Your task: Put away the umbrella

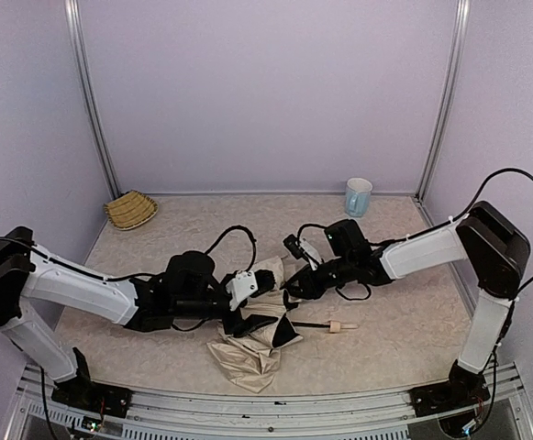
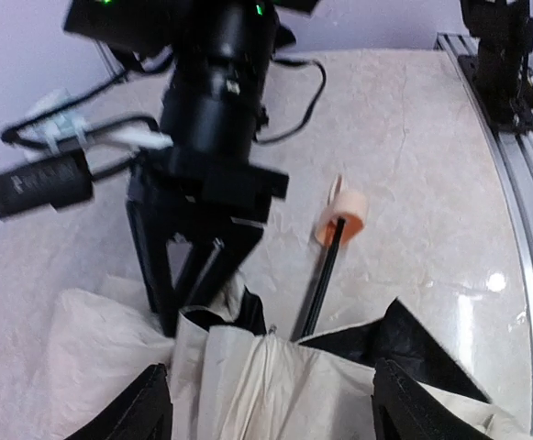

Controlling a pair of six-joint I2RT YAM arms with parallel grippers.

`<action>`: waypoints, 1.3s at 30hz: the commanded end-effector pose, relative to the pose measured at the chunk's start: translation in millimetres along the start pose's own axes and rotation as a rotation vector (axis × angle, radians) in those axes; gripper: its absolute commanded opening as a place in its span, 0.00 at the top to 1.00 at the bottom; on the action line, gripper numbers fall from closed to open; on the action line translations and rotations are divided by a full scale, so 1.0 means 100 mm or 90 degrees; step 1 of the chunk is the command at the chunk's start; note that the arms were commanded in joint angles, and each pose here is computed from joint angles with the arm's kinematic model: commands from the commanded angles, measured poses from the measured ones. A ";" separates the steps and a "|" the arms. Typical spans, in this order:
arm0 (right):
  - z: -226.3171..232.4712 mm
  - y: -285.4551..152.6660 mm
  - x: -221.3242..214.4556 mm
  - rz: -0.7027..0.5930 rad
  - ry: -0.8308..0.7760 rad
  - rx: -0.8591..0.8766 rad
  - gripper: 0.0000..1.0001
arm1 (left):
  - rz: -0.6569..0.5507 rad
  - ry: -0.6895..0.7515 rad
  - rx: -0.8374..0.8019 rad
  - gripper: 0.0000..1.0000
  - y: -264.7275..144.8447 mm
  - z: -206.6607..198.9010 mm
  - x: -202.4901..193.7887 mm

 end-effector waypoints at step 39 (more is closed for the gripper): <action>0.34 -0.05 -0.33 0.194 -0.469 -0.184 1.00 | 0.114 -0.490 0.055 0.20 -0.78 -0.50 -0.62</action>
Point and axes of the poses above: each gripper's point midway between its finger pads, its own y axis out along the fingers, its own z axis along the line the jaws close on, x = y × z, the point moved 8 cm from there along -y, back along the fingers, and after that the axes turned 11 degrees about y, right-handed, at the moved point
